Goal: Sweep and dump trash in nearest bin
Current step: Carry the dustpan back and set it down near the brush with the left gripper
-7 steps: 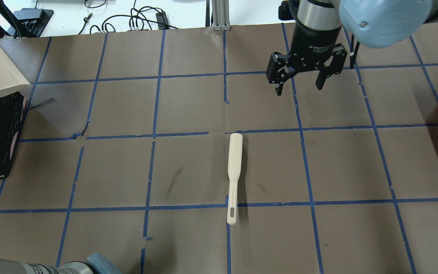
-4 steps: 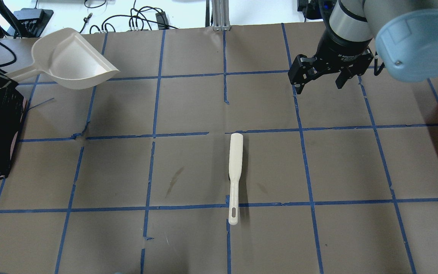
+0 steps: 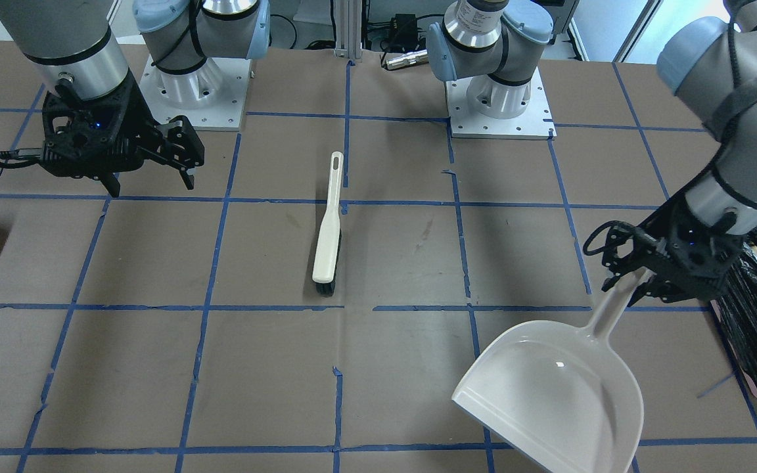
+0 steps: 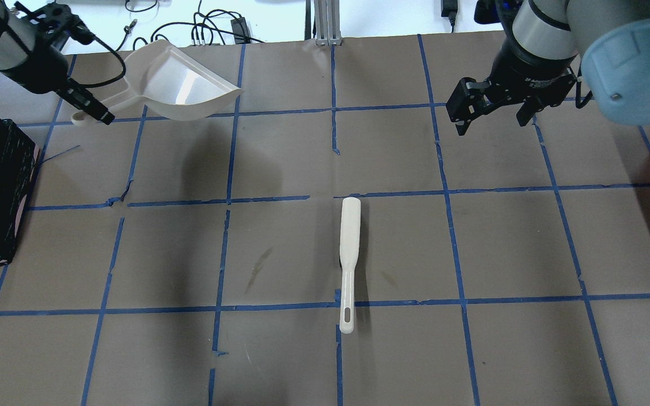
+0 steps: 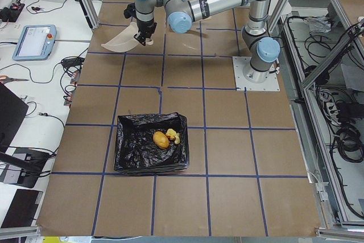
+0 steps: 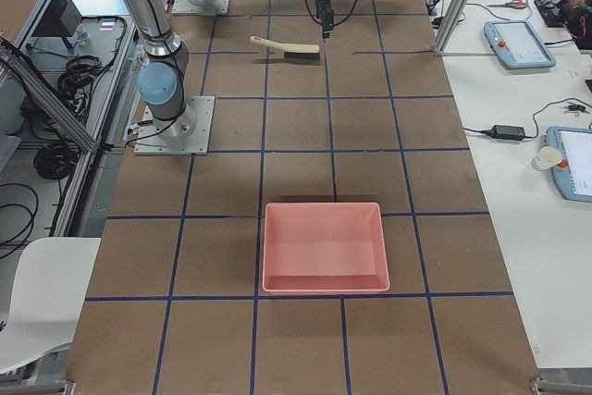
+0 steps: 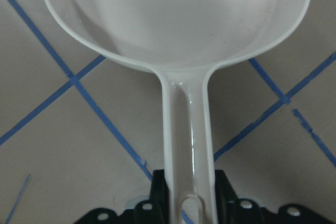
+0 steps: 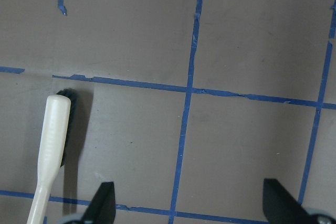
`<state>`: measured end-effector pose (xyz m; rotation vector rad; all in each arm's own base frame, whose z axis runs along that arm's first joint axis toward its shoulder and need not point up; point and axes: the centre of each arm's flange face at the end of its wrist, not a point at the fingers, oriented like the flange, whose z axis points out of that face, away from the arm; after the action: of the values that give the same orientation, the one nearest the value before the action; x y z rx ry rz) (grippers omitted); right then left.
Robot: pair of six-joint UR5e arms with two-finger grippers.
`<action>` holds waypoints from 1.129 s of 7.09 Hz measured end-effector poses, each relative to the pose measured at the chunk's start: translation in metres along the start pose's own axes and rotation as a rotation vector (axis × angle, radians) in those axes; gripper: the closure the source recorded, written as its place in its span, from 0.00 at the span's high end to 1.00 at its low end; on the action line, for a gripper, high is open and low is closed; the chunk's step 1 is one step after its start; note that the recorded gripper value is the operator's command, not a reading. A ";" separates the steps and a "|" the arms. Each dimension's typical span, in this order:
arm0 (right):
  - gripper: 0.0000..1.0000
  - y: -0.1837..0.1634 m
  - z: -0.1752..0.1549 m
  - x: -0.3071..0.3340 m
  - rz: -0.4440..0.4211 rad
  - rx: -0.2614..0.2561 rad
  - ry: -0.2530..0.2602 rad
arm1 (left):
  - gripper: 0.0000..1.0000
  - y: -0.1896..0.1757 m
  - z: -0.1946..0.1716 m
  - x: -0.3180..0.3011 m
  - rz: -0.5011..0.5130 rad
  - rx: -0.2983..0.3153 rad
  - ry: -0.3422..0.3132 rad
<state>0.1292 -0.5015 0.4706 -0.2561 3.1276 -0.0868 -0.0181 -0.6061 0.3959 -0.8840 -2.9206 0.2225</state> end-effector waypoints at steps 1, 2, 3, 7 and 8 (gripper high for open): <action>1.00 0.000 0.000 0.000 -0.003 -0.001 0.000 | 0.01 -0.021 0.007 0.033 -0.053 0.002 0.006; 1.00 0.001 0.000 0.000 -0.002 -0.006 -0.003 | 0.01 -0.039 0.014 0.065 -0.103 0.005 0.009; 1.00 0.001 0.001 -0.001 -0.002 -0.012 -0.005 | 0.01 -0.056 0.023 0.093 -0.149 0.011 0.011; 1.00 0.002 0.001 0.002 0.002 -0.016 -0.002 | 0.01 -0.112 0.090 0.182 -0.233 0.058 -0.008; 1.00 0.002 0.001 0.002 0.002 -0.016 0.000 | 0.01 -0.116 0.104 0.202 -0.250 0.067 -0.010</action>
<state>0.1271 -0.5003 0.4694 -0.2528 3.1294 -0.0616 -0.2612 -0.6015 0.3194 -0.5025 -2.9751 0.3048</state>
